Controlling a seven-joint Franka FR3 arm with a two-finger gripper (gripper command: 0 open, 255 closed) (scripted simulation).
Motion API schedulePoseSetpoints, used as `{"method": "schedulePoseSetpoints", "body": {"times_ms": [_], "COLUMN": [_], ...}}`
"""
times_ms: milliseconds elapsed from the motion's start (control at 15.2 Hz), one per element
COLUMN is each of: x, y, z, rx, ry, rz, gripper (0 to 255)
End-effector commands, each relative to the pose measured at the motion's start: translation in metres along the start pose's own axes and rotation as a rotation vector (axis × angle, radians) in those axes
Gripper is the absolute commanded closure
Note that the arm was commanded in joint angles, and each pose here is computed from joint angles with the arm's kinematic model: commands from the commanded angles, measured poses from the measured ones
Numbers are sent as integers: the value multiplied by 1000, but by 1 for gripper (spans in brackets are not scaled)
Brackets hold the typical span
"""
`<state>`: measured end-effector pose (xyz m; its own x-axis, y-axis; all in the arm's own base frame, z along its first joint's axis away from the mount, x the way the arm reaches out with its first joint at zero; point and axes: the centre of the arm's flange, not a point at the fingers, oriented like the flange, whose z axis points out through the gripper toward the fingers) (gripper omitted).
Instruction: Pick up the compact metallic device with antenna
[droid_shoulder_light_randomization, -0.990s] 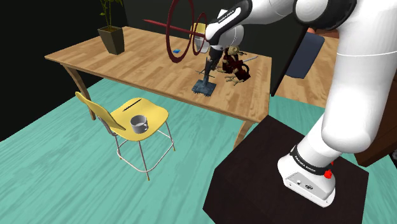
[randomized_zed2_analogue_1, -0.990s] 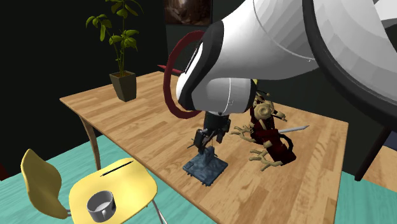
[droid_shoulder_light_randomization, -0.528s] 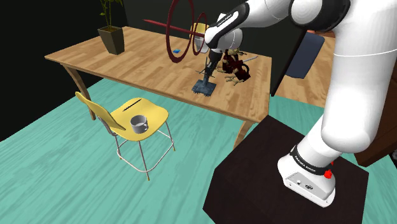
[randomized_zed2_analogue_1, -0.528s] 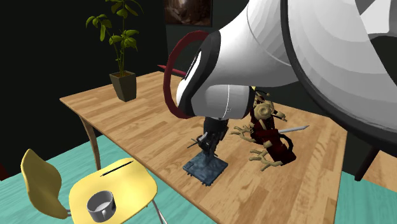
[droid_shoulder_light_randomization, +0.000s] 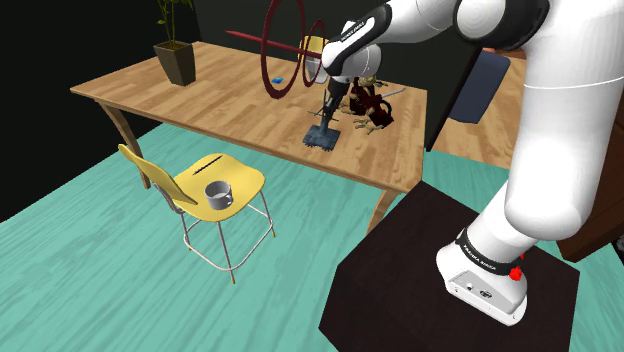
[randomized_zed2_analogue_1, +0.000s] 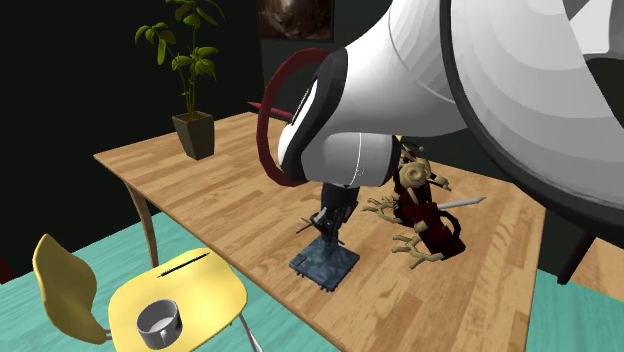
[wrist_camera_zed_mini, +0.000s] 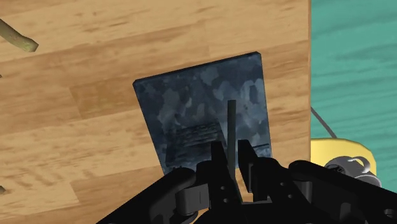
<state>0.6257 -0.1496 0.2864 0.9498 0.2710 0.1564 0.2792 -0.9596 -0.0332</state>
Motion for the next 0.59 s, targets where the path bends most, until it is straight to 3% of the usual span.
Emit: {"method": "schedulePoseSetpoints", "body": {"times_ms": [0, 528], "x": [-3, 4], "y": [-4, -5], "z": [3, -39], "rx": [5, 5], "ry": [-16, -16], "rz": [2, 2], "gripper": [255, 255]}}
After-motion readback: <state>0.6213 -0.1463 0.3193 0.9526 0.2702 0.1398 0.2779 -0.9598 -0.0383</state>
